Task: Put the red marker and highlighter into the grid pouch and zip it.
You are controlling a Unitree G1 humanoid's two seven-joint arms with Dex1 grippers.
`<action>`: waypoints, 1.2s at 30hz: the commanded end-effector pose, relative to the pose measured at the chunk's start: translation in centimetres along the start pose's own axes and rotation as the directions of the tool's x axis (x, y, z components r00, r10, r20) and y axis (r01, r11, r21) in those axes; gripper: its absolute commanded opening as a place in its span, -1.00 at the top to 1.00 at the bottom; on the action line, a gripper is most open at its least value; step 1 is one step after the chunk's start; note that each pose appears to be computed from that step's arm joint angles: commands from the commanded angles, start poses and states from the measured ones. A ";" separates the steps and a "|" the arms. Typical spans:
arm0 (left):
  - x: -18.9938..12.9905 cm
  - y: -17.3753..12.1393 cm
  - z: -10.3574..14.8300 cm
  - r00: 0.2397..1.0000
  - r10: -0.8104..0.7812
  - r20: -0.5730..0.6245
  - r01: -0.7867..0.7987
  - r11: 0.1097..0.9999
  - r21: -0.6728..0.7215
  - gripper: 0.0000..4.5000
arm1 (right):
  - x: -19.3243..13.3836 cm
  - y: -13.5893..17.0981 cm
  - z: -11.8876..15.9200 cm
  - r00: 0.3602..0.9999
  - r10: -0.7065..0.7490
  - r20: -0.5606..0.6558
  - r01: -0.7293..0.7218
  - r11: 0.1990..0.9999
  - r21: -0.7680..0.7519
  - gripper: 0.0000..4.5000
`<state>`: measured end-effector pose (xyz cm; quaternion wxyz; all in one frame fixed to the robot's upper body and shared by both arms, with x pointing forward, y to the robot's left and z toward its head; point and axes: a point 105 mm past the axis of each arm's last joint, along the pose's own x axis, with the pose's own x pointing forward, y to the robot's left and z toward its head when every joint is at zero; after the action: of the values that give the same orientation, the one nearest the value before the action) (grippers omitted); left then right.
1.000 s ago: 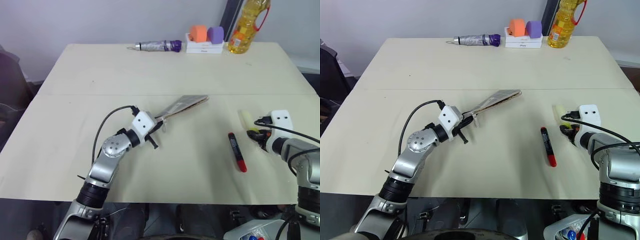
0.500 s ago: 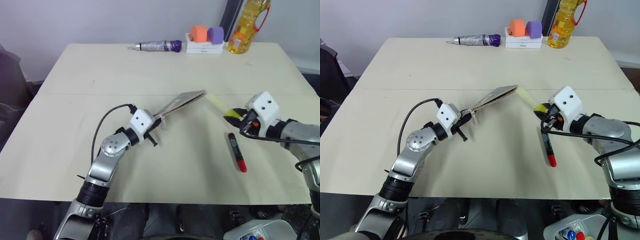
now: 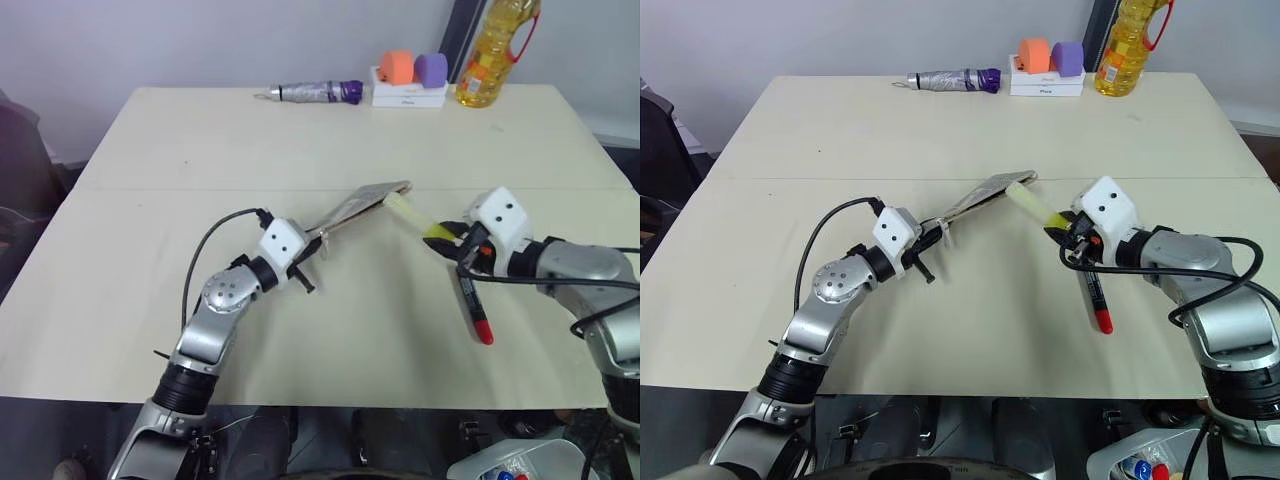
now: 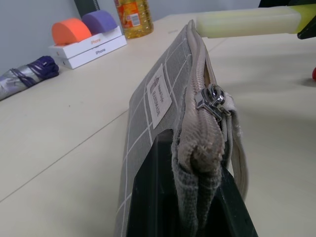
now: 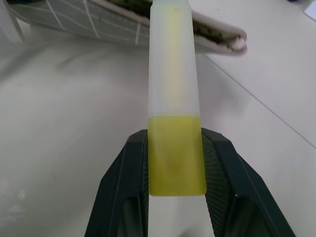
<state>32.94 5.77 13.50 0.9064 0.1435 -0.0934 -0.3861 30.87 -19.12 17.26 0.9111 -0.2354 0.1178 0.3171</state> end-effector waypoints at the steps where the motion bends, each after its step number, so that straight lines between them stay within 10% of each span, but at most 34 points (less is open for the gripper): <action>1: -0.2 0.1 1.1 0.999 0.003 0.043 -0.003 1.000 0.010 1.00 | 0.0 -0.2 0.8 1.000 -0.001 0.018 0.002 0.999 -0.039 0.61; 18: -1.1 -3.3 0.2 0.965 -0.257 -0.054 0.262 0.926 0.273 1.00 | -0.5 2.8 -0.6 0.961 0.196 -0.193 -0.249 0.921 -0.301 0.61; 36: -0.8 -3.3 1.3 0.973 -0.233 0.000 0.227 0.951 0.207 1.00 | 1.1 3.9 2.7 0.964 0.246 -0.104 -0.267 0.903 -0.336 0.61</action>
<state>29.77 3.90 11.89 0.8246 0.2626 -0.1010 -0.4907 29.90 -14.66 15.92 0.7987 -0.3764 0.1502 0.4447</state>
